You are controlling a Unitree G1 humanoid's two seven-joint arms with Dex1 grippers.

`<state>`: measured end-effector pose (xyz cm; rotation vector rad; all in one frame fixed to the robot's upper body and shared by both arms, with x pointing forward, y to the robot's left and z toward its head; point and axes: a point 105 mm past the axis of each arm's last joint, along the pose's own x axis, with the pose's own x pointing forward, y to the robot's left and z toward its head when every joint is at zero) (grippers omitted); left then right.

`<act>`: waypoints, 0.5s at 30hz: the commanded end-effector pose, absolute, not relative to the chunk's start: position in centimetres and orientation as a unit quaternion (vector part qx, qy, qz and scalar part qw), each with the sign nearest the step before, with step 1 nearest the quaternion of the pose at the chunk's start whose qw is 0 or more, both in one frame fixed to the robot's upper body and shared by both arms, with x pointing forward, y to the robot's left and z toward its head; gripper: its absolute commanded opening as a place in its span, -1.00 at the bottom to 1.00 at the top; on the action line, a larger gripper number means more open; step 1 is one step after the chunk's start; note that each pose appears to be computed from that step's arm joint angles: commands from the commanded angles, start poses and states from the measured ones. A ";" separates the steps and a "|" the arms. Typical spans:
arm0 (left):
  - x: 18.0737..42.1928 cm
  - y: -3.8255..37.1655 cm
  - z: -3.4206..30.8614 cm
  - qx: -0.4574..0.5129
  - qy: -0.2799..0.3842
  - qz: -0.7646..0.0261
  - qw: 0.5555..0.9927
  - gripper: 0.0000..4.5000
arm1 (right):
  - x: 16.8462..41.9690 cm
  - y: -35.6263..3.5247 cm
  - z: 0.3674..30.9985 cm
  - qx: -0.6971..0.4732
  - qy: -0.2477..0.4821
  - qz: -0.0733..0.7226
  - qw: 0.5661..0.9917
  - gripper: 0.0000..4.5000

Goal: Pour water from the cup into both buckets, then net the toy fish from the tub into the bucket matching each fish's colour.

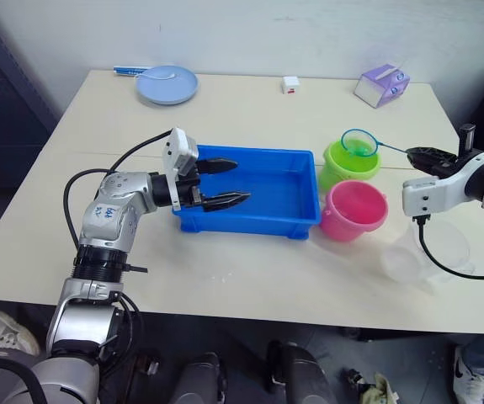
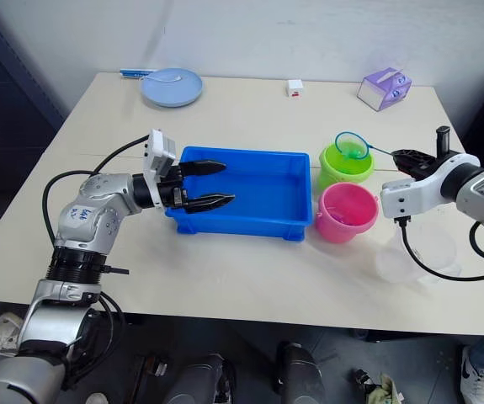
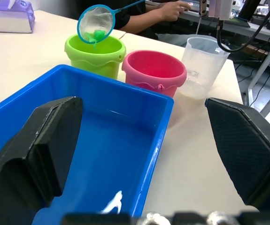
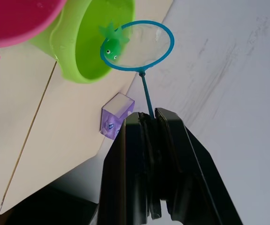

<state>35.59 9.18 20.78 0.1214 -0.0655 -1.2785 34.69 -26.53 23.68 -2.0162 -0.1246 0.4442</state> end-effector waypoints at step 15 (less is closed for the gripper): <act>36.0 9.1 22.4 0.073 -0.055 -0.595 0.799 1.00 | 34.3 -26.1 23.1 -0.849 -0.071 0.188 0.488 -0.64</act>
